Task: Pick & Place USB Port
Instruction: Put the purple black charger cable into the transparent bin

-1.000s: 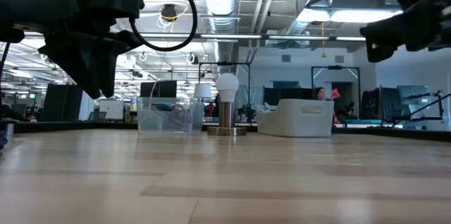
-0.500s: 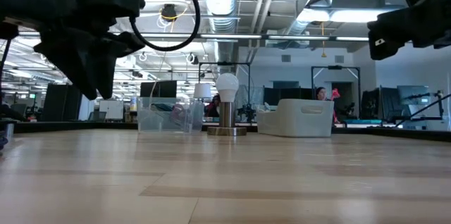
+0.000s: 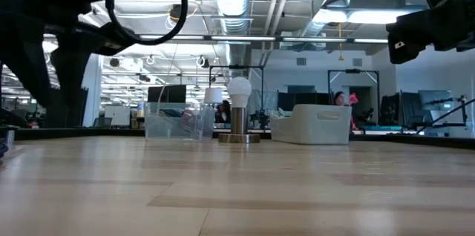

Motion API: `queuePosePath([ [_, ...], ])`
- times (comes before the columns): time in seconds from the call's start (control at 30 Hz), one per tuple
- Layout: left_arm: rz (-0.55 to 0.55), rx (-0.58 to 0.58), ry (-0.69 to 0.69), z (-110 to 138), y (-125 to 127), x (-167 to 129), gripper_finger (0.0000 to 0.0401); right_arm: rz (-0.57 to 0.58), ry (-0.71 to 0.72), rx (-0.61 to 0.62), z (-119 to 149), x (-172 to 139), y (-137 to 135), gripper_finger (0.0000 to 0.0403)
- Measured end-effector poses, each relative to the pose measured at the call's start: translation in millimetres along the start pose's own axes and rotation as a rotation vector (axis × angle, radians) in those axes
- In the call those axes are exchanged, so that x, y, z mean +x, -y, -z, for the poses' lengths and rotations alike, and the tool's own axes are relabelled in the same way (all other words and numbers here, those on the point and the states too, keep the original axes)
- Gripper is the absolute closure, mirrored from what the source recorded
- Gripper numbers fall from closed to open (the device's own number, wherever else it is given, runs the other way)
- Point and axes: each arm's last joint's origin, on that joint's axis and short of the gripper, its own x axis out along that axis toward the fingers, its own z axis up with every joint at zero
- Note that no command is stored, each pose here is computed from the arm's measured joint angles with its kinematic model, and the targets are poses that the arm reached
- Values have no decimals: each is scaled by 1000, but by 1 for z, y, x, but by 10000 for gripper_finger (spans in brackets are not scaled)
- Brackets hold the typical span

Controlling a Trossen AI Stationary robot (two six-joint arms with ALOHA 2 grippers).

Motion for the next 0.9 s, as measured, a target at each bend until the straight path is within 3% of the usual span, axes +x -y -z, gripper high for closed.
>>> queuePosePath([
  [0.17,72,-54,-17,0,4,4,295,0,0,0,0,0,0,327],
  [0.57,136,7,-55,-1,26,20,212,0,-1,0,0,0,0,327],
  [0.8,159,44,-86,-1,41,40,216,0,-1,0,0,0,0,327],
  [0.9,153,-8,-102,-2,42,45,230,0,-1,0,0,0,0,327],
])
